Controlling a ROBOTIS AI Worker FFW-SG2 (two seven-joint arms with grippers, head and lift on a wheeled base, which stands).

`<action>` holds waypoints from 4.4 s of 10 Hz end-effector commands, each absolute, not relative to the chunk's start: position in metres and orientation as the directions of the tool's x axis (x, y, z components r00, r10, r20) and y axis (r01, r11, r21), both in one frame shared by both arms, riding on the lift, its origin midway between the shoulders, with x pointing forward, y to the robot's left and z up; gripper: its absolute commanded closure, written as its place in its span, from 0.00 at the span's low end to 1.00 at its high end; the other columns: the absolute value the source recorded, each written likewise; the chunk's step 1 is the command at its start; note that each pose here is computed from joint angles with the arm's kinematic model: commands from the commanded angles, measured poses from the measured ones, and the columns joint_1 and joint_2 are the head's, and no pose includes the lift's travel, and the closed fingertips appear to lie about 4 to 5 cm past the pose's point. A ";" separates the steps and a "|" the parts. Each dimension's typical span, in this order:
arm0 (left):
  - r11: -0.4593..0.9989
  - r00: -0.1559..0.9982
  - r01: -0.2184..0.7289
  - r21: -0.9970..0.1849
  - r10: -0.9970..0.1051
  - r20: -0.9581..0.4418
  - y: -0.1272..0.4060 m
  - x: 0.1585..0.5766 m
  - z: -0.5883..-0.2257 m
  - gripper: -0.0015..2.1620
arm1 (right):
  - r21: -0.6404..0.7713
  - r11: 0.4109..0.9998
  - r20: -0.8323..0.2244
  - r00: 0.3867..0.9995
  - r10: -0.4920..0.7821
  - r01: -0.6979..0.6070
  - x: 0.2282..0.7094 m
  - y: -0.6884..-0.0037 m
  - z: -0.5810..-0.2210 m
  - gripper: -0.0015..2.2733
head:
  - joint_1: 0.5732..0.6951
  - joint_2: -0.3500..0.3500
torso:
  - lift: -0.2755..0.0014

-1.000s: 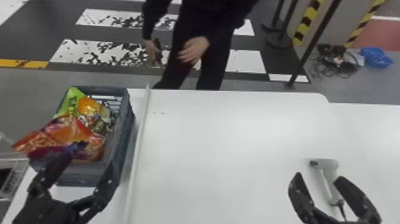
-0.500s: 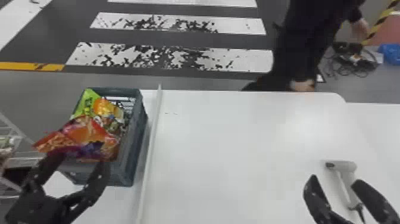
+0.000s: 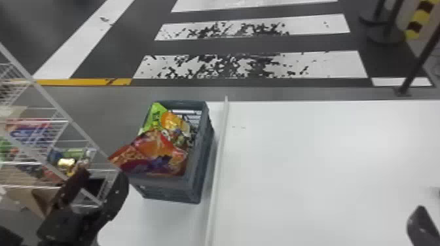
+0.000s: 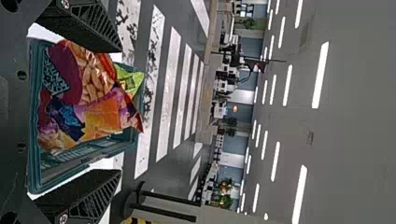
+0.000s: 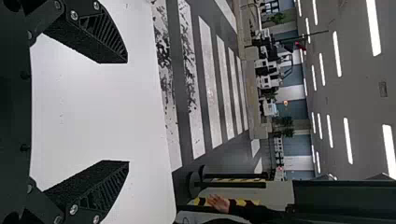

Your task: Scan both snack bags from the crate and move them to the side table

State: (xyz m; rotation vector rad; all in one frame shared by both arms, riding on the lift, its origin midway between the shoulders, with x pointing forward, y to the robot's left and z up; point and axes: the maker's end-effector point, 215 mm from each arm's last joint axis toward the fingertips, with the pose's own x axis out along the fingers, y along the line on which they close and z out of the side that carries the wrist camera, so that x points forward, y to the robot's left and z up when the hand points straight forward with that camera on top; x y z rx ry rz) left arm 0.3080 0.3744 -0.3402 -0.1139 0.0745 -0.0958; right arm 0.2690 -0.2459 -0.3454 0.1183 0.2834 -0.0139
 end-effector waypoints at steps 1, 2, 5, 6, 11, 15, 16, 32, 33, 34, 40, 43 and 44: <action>0.993 0.997 0.056 -0.102 -0.062 -0.055 0.417 0.303 -0.336 0.03 | 0.116 0.993 -0.281 0.960 0.004 0.030 0.269 -0.245 -0.346 0.07 | 1.00 0.86 | 0.89; 0.994 0.997 0.060 -0.090 -0.064 -0.048 0.434 0.302 -0.332 0.03 | 0.117 0.993 -0.284 0.959 0.005 0.029 0.269 -0.244 -0.347 0.07 | 1.00 0.94 | 0.89; 0.995 0.996 0.017 -0.098 -0.025 -0.082 0.482 0.309 -0.349 0.03 | 0.119 0.993 -0.283 0.959 0.009 0.026 0.268 -0.243 -0.346 0.07 | 1.00 1.00 | 0.89; 0.995 0.995 0.013 -0.095 -0.022 -0.096 0.490 0.313 -0.353 0.03 | 0.119 0.993 -0.285 0.958 0.009 0.026 0.268 -0.243 -0.347 0.07 | 1.00 1.00 | 0.89; 0.992 0.989 0.089 -0.086 -0.098 -0.109 0.494 0.332 -0.364 0.03 | 0.121 0.993 -0.297 0.955 0.019 0.018 0.267 -0.237 -0.347 0.07 | 1.00 1.00 | 0.89; 0.977 0.974 0.173 -0.126 -0.189 -0.129 0.476 0.356 -0.374 0.03 | 0.108 0.994 -0.306 0.952 0.026 0.007 0.264 -0.233 -0.342 0.07 | 1.00 1.00 | 0.89; 0.974 0.968 0.177 -0.141 -0.198 -0.151 0.473 0.360 -0.380 0.04 | 0.110 0.994 -0.307 0.951 0.031 0.003 0.264 -0.230 -0.342 0.07 | 1.00 1.00 | 0.89; 0.953 0.937 0.202 -0.226 -0.255 -0.239 0.435 0.397 -0.432 0.05 | 0.147 0.984 -0.321 0.936 0.147 -0.104 0.261 -0.191 -0.336 0.07 | 1.00 1.00 | 0.89; 0.951 0.936 0.209 -0.229 -0.263 -0.234 0.431 0.400 -0.431 0.10 | 0.147 0.984 -0.319 0.936 0.148 -0.106 0.261 -0.191 -0.335 0.07 | 1.00 1.00 | 0.89; 0.950 0.937 0.211 -0.230 -0.264 -0.229 0.429 0.401 -0.429 0.10 | 0.148 0.983 -0.322 0.935 0.151 -0.108 0.261 -0.190 -0.336 0.07 | 1.00 1.00 | 0.89; 0.955 0.940 0.187 -0.231 -0.242 -0.239 0.433 0.400 -0.428 0.91 | 0.155 0.981 -0.325 0.932 0.162 -0.117 0.260 -0.184 -0.337 0.07 | 1.00 1.00 | 0.89; 0.955 0.948 0.193 -0.224 -0.240 -0.210 0.435 0.401 -0.411 0.91 | 0.158 0.980 -0.323 0.932 0.166 -0.120 0.261 -0.181 -0.337 0.07 | 1.00 1.00 | 0.89; 0.953 0.949 0.200 -0.229 -0.246 -0.196 0.433 0.400 -0.404 0.91 | 0.156 0.980 -0.323 0.931 0.168 -0.122 0.261 -0.180 -0.337 0.07 | 1.00 1.00 | 0.89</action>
